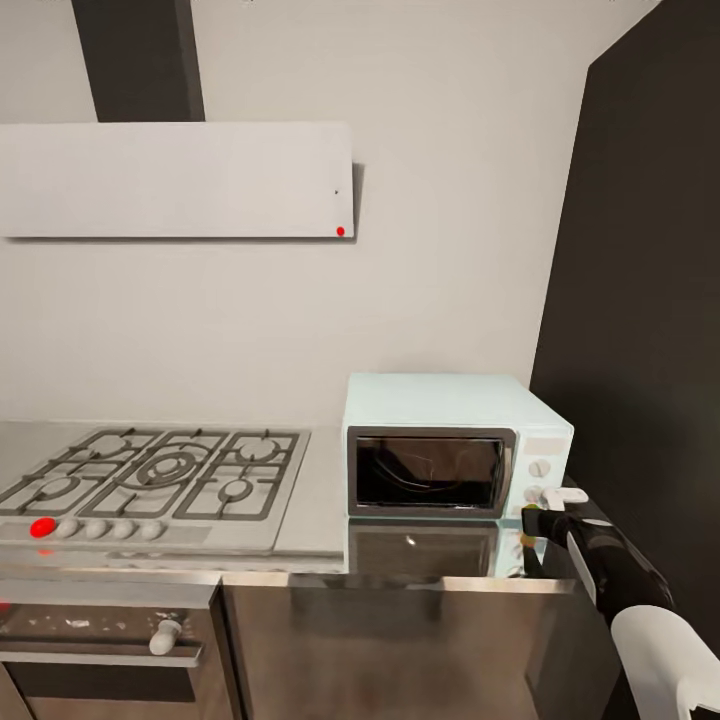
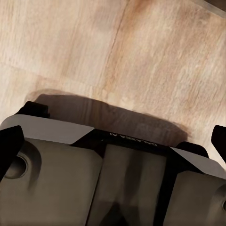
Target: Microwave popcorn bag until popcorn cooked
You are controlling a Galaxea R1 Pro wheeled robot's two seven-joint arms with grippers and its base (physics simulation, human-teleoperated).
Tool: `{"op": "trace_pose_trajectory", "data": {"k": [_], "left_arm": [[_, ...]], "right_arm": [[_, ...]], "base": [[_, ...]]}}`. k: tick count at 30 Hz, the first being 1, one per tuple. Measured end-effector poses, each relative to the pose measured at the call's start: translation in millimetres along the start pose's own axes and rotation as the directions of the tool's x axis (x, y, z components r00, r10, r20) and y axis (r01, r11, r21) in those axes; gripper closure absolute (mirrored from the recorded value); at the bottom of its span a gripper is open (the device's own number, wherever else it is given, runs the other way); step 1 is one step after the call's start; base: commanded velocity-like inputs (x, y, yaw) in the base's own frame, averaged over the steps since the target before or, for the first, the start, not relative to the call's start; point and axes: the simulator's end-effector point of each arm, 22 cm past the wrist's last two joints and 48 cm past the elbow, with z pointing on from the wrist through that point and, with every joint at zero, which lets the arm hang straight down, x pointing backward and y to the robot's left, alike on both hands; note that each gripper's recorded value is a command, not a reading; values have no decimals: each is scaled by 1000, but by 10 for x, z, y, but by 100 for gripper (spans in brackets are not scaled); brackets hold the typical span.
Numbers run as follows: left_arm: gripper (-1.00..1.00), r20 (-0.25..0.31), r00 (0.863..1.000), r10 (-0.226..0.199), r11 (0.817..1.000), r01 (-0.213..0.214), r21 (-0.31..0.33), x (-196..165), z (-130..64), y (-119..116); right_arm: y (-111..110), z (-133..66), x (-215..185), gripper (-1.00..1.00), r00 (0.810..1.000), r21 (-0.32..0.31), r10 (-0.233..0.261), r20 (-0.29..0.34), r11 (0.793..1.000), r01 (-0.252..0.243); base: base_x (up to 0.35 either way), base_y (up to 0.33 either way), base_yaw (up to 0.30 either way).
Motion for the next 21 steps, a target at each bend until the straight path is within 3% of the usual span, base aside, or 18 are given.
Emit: {"op": "trace_pose_trajectory", "data": {"k": [6,21], "left_arm": [[-100,-3,1000,0,1000,0,-1,0,10,1],[-100,-5,1000,1,1000,-1,0,15,12,-23]], "right_arm": [[-10,23,-17,100,1000,3,-1,-1,1000,1],[-15,1,-125,100,1000,8,-18,14,1000,17]], "base": [[-58,0,0],[-339,0,0]]}}
